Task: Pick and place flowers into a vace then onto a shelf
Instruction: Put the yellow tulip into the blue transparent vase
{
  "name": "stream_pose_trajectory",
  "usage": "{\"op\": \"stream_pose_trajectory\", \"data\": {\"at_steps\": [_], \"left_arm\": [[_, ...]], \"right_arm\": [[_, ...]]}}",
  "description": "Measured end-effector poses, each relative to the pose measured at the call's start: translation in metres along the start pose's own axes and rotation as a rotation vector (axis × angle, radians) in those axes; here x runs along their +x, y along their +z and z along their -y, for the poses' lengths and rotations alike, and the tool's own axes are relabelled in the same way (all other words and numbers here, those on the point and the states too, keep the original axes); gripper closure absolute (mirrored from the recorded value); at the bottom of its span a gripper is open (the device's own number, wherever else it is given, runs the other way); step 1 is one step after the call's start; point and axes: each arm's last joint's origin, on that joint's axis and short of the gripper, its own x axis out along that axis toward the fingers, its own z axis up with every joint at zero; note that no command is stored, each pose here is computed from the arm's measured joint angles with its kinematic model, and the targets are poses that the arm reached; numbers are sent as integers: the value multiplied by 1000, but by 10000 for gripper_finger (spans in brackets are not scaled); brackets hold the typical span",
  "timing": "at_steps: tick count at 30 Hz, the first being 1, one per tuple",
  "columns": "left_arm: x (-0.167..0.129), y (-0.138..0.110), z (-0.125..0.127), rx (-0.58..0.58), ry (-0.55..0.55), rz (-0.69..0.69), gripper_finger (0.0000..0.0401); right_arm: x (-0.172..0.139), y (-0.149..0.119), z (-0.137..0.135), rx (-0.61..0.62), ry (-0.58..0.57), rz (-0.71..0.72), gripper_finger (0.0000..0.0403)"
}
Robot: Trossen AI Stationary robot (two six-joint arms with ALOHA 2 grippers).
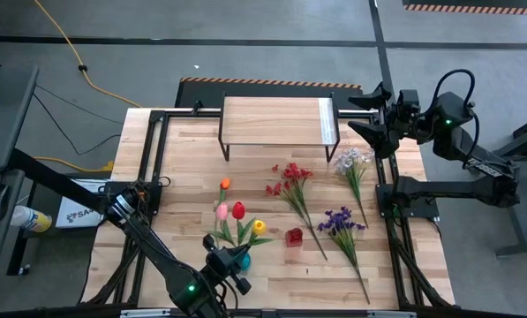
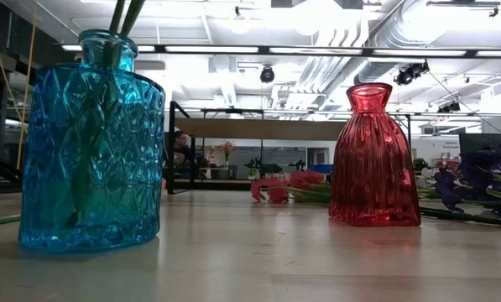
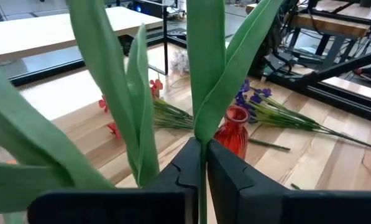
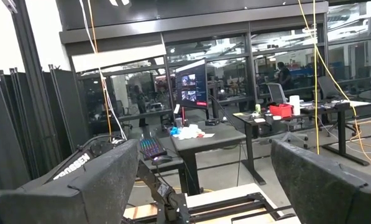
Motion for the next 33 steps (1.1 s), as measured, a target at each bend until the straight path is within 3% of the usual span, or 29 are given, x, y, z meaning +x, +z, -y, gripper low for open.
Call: {"op": "stream_pose_trajectory", "data": {"at_steps": [18,33], "left_arm": [[0,-2,0,1,0,-65,311],[-1,-1,2,-22,-8,-61,198]], "right_arm": [[2,-1,1,1,-1,-5,49],[17,-11,6,13,-9,-56,49]]}}
